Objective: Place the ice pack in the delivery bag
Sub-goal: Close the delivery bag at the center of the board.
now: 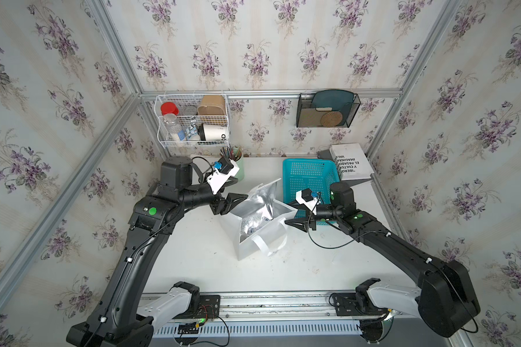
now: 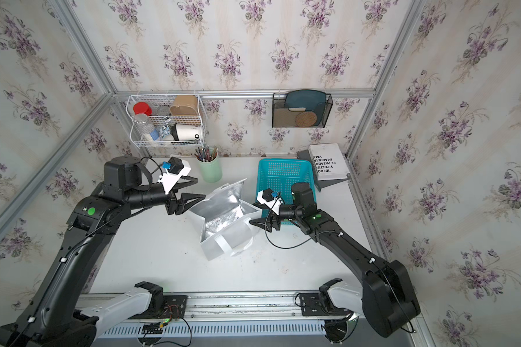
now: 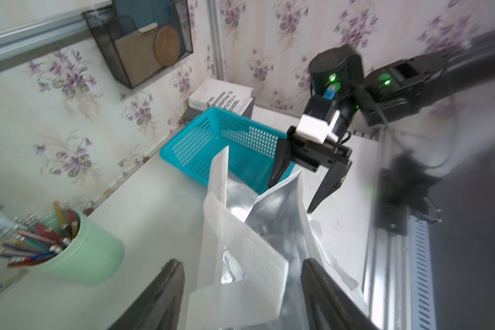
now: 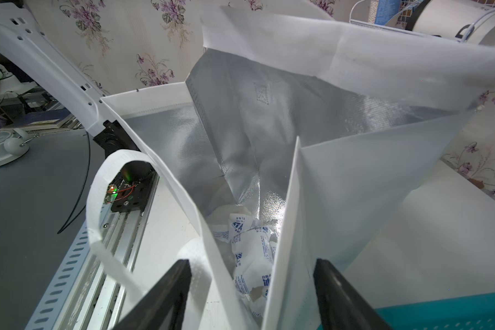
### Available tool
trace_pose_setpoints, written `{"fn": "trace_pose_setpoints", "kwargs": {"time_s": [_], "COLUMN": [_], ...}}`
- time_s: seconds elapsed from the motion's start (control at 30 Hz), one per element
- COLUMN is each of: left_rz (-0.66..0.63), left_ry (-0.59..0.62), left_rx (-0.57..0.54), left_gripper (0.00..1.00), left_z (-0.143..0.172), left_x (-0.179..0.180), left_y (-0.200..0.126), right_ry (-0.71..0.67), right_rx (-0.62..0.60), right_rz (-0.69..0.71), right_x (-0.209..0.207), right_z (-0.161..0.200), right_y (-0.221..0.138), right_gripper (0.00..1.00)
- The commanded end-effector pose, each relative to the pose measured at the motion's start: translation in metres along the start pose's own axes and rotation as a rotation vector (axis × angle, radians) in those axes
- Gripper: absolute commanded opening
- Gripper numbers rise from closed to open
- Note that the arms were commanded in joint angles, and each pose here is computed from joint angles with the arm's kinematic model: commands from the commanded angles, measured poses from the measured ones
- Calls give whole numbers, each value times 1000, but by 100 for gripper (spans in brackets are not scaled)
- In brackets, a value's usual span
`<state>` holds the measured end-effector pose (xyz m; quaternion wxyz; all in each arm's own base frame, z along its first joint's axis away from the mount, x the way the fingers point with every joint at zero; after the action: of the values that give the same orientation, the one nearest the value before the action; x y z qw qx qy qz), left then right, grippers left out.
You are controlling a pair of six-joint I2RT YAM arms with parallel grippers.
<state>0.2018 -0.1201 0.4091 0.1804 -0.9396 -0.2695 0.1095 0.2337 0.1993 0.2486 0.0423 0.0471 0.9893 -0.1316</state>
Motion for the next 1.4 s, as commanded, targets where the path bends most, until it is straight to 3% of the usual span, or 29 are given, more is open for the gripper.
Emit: {"fn": "trace_pose_setpoints", "kwargs": {"time_s": [0.0,0.2,0.33,0.4,0.47,0.6,0.73,0.8,0.97,1.17,1.37], "left_rz": [-100,84,49,-57,-147,-167,-193,-169,-127,127,174], "left_ry": [42,-70,-103,-151,-242,-271,-231,-275,-440,-574,-622], "left_rx": [-106,-40,-18,-3,56,96,249,296,304,332,311], "left_gripper": [73,72,74,75,75,74,74,73,59,49,52], "left_z": [-10,-32,-32,-43,-53,-50,-10,9,27,57,79], "left_x": [13,29,53,73,102,116,132,143,167,140,109], "left_y": [-7,20,38,43,58,71,91,102,110,115,124], "right_ry": [-53,-48,-26,-11,-2,53,56,57,50,80,85], "right_rx": [-67,-124,-132,-124,-119,-115,-113,-113,-129,-112,-100], "right_rz": [15,-18,-22,-7,21,98,118,122,99,134,96], "right_x": [-12,-21,-30,-33,-35,-44,-47,-48,-49,-57,-53], "right_z": [-14,-21,-22,-20,-20,-22,-19,-18,-21,-17,-20], "right_y": [5,14,24,29,33,36,37,38,44,51,73], "right_gripper": [55,23,9,5,2,1,1,1,2,2,3]}}
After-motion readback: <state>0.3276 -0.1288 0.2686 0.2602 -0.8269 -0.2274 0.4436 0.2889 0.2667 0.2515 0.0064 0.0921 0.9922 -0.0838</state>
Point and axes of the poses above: each gripper's point midway between its finger pads, its own y axis out along the fingers, its own x axis along the line the jaws close on, z = x × y, the point moved 8 cm from there along -y, back along the fingers, and after that the axes turned 8 degrees about -y, right-handed, at the moved point
